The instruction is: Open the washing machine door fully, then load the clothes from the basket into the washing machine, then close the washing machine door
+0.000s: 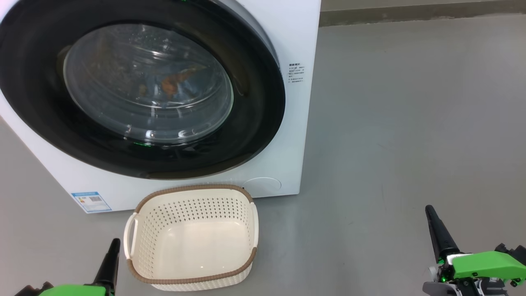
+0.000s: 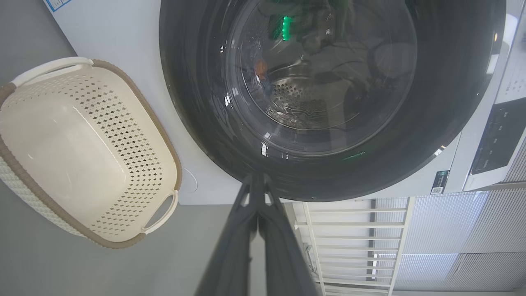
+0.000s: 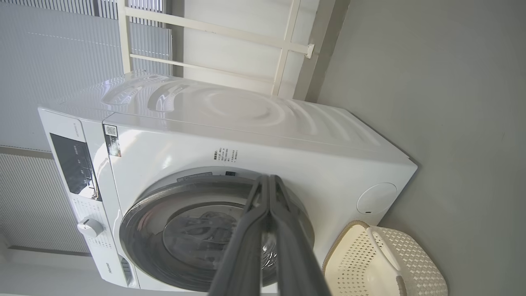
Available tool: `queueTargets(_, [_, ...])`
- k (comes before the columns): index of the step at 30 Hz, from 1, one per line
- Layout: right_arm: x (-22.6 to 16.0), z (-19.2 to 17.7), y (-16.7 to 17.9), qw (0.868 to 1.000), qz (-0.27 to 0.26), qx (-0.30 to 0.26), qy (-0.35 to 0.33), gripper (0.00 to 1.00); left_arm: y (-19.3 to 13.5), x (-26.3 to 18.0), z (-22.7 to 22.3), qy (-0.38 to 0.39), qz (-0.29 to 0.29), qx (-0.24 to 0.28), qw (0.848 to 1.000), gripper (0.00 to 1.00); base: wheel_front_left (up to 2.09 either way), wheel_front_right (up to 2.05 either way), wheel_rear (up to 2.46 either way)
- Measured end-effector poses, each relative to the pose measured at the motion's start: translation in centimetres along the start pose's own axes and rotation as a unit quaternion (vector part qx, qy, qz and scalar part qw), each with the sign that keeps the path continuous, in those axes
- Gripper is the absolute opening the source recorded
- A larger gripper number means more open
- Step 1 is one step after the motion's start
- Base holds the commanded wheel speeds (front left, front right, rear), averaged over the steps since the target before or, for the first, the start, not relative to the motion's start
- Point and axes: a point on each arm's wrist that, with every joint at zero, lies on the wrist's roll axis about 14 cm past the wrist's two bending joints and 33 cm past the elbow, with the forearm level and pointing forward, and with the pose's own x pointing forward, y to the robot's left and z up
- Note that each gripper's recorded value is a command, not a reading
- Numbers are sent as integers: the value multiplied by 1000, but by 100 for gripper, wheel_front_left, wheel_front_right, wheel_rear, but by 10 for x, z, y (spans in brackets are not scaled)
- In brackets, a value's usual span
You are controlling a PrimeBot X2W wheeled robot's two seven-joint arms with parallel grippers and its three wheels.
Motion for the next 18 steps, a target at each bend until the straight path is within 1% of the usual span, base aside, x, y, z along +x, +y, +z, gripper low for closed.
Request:
queueTargets(12, [1,0,9,998,16,57,2,0,-5,0,0,3,-10,-55,998,0,0,0,0])
queueTargets(15, [1,1,12,997,21,74,2,0,-11,2,0,5,-19,-78,997,0,0,0,0])
queueTargets(18, [1,2,13,996,23,85,-1,0,-12,2,0,6,-21,-84,996,0,0,0,0])
